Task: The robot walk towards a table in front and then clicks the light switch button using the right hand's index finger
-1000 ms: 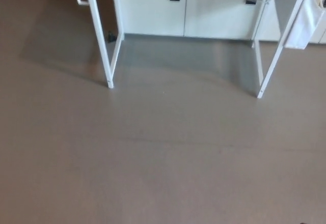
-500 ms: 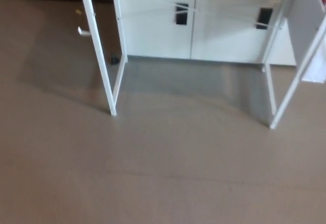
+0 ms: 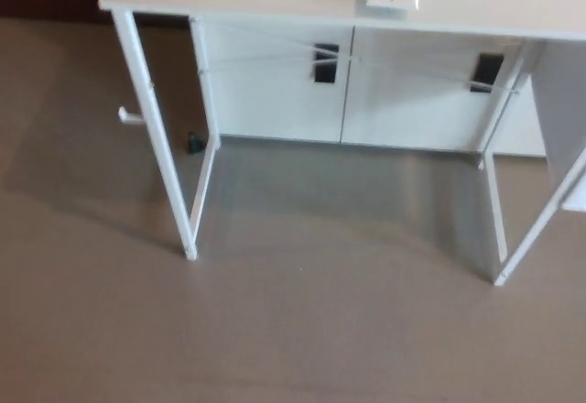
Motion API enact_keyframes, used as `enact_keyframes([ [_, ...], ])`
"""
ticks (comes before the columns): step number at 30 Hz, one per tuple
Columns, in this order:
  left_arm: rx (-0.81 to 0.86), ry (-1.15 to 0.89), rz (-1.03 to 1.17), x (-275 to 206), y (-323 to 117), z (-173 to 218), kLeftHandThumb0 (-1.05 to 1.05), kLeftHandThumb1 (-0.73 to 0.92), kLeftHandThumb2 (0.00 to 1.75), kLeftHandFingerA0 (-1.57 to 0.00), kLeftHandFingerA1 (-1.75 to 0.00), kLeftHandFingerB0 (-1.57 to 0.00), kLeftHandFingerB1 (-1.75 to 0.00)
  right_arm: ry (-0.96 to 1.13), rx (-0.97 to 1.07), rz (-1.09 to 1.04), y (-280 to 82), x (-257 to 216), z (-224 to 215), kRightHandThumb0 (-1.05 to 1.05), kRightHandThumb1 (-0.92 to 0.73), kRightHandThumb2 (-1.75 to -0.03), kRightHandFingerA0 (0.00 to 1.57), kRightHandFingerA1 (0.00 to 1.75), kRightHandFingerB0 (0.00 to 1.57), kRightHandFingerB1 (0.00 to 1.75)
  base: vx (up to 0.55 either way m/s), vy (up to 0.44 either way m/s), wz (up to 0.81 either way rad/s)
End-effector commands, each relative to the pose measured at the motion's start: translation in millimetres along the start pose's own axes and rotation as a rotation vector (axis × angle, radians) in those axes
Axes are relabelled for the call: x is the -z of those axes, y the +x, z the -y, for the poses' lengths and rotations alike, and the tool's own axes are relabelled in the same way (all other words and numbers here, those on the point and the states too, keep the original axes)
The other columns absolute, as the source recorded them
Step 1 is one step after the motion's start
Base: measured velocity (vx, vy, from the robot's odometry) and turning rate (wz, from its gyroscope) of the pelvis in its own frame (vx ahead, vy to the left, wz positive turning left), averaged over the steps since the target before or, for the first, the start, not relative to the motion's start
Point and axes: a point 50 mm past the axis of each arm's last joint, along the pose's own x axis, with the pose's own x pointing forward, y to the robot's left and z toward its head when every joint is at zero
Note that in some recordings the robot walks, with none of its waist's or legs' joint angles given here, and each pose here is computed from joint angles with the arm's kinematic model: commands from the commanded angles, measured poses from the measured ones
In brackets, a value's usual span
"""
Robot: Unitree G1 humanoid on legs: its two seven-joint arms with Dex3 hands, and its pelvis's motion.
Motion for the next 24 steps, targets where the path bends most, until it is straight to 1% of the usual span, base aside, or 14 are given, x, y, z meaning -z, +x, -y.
enact_keyframes([
  [1,-0.006,0.021,-0.001,0,-3,-4,-0.27,0.64,1.04,-0.32,-0.59,-0.04,-0.46,-0.015,0.006,0.005,-2,0,4,-0.17,-0.44,-0.91,0.32,0.62,0.18,0.54,0.41,0.218,-0.03],
  [2,-0.003,0.025,0.002,0,-3,-4,-0.28,0.61,1.03,-0.31,-0.58,-0.03,-0.46,-0.015,0.009,0.003,-2,0,4,-0.18,-0.44,-0.91,0.33,0.62,0.19,0.54,0.41,0.175,0.06],
  [3,-0.001,0.03,0.002,0,-3,-4,-0.33,0.81,0.64,-0.37,-0.43,-0.14,-0.31,-0.015,0.011,0.003,-3,-1,4,-0.17,-0.44,-0.91,0.33,0.62,0.19,0.54,0.39,0.144,0.01],
  [4,-0.003,0.031,-0.001,0,-3,-4,-0.33,0.79,0.63,-0.37,-0.43,-0.14,-0.31,-0.01,0.012,0.003,-3,-1,4,-0.17,-0.43,-0.91,0.35,0.63,0.2,0.55,0.33,0.139,0.1],
  [5,-0.004,0.027,-0.001,1,-3,-4,-0.33,0.79,0.63,-0.37,-0.43,-0.14,-0.31,-0.002,0.013,0.003,-3,-1,3,-0.17,-0.43,-0.91,0.35,0.63,0.2,0.55,0.32,0.108,0.09],
  [6,-0.015,0.015,-0.007,0,-2,-3,-0.26,0.55,0.98,-0.31,-0.59,-0.04,-0.46,-0.006,0.012,0.004,-2,-1,3,-0.17,-0.43,-0.91,0.35,0.63,0.2,0.55,0.35,0.074,0.13],
  [9,-0.016,0.037,-0.006,1,-1,-4,-0.26,0.53,0.96,-0.28,-0.58,-0.03,-0.46,-0.023,0.011,0.006,-2,-1,4,-0.18,-0.44,-0.91,0.35,0.63,0.19,0.55,0.35,0.0,0.14],
  [12,-0.022,0.065,-0.029,6,-3,-5,-0.27,0.51,0.95,-0.3,-0.59,-0.04,-0.46,-0.014,0.024,-0.009,-6,4,4,-0.17,-0.44,-0.91,0.34,0.62,0.18,0.54,0.39,-0.084,0.2],
  [13,-0.023,0.078,-0.035,8,-3,-5,-0.28,0.5,0.94,-0.31,-0.59,-0.05,-0.46,-0.01,0.022,-0.011,-7,5,5,-0.17,-0.44,-0.91,0.32,0.62,0.18,0.54,0.56,-0.08,0.39],
  [15,-0.024,0.089,-0.057,15,-4,-5,-0.28,0.47,0.93,-0.32,-0.59,-0.09,-0.47,-0.031,0.025,-0.018,-10,9,7,-0.18,-0.43,-0.9,0.34,0.62,0.19,0.54,0.48,-0.216,0.72],
  [16,-0.023,0.088,-0.065,18,-5,-5,-0.29,0.47,0.92,-0.3,-0.58,-0.08,-0.47,-0.034,0.024,-0.022,-12,12,7,-0.18,-0.44,-0.91,0.33,0.62,0.19,0.54,0.47,-0.193,0.4],
  [18,-0.004,0.098,-0.08,26,-11,-4,-0.28,0.49,0.94,-0.35,-0.6,-0.08,-0.47,-0.03,0.023,-0.039,-17,18,8,-0.17,-0.43,-0.9,0.33,0.62,0.19,0.54,0.39,-0.165,0.08],
  [22,0.015,0.118,-0.098,37,-20,-3,-0.28,0.48,0.94,-0.39,-0.62,-0.1,-0.48,-0.025,0.015,-0.067,-24,28,9,-0.17,-0.44,-0.91,0.32,0.62,0.18,0.54,0.29,-0.047,-0.11],
  [24,0.022,0.122,-0.114,43,-24,-2,-0.28,0.49,0.95,-0.37,-0.61,-0.1,-0.48,-0.022,0.011,-0.079,-27,33,9,-0.17,-0.44,-0.91,0.31,0.62,0.18,0.54,0.28,0.083,-0.34],
])
